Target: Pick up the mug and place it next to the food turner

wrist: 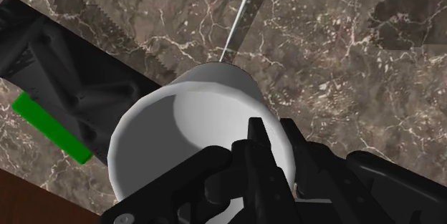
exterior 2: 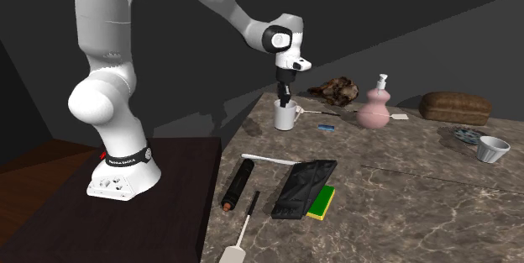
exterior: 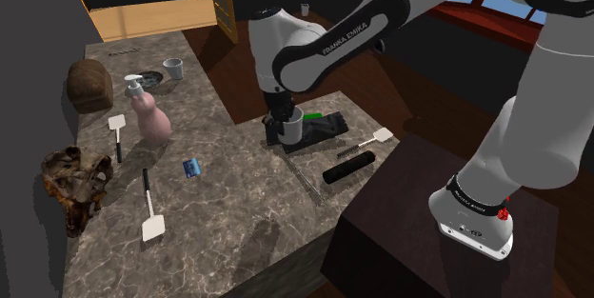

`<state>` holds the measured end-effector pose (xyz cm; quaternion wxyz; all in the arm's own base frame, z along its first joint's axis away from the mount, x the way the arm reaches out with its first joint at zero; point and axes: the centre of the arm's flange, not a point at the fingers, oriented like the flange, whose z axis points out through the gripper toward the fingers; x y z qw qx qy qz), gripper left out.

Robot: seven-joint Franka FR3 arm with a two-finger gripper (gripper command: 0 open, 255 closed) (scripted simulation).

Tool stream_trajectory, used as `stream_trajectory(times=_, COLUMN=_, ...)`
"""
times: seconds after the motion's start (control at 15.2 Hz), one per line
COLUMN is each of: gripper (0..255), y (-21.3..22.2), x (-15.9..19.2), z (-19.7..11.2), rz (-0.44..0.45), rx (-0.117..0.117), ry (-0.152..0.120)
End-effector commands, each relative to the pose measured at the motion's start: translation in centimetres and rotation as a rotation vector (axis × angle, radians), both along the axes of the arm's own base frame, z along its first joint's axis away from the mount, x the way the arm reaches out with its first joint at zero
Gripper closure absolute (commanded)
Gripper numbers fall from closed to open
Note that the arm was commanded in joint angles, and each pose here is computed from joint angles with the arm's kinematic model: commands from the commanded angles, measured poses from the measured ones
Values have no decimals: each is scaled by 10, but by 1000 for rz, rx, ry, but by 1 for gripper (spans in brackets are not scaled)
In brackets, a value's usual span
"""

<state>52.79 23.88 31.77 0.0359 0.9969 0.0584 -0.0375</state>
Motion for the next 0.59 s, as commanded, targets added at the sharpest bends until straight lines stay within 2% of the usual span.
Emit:
stream_trajectory(times=0.0, gripper=255, y=25, x=9, z=1, rz=-2, rx=0, ry=0)
stream_trajectory(times=0.53, gripper=255, y=121, x=52, z=2, rz=-2, rx=0, ry=0)
